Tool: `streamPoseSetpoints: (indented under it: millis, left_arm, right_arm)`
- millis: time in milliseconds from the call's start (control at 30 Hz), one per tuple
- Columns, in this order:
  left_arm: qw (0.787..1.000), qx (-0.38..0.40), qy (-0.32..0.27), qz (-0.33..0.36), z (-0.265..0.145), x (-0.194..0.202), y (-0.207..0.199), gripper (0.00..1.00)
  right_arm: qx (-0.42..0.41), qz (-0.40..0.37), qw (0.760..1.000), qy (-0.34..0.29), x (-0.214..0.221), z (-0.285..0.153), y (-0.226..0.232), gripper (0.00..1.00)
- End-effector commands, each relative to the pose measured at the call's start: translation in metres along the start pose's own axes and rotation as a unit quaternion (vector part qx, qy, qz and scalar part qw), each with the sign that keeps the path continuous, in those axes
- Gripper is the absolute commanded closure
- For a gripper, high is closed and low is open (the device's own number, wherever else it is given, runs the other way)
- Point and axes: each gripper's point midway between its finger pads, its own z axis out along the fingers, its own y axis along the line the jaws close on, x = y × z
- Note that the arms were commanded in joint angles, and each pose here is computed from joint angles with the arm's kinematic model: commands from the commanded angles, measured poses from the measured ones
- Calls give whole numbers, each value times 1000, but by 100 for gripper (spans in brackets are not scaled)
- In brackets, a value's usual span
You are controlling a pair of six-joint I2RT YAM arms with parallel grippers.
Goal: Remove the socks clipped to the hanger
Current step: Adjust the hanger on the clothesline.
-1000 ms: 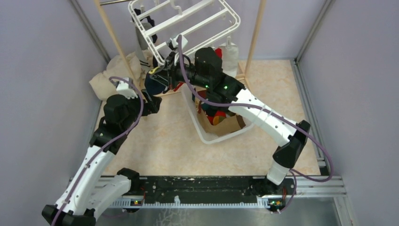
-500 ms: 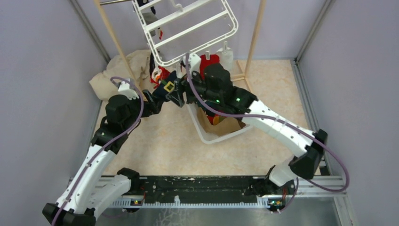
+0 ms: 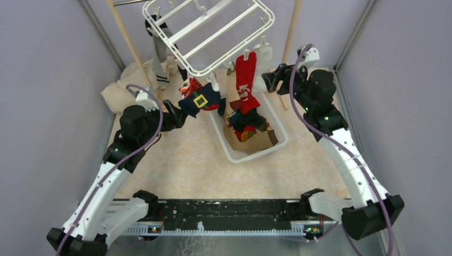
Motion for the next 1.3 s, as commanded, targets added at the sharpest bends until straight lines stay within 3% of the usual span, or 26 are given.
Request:
streamPoseSetpoints:
  millis: [0,100,467,767,1100,1267]
  left_arm:
    - [1000,22,-5,2,-6,-9,-15,15]
    - [1000,19,-1,10,-7,-8,-14,15]
    - [1000,-1,-1,23,-1,-9,-7,15]
    - [1000,0,-2,26,0,-11,-8,15]
    - [1000,15,0,21,-3,-12,-16,15]
    - [999,46,16,23,-5,-6,-28,15]
  right_arm:
    - [-7,36,999,-33,5,30,-52,37]
    - [-75,57,993,-67,3,45,-65,38]
    - [-284,82,953,-63,15,90,-36,38]
    - [-249,56,967,-16,51,140,-23,39]
    - [-210,21,976,52,109,126,24,42]
    - [-162,34,985,52,108,117,18,72]
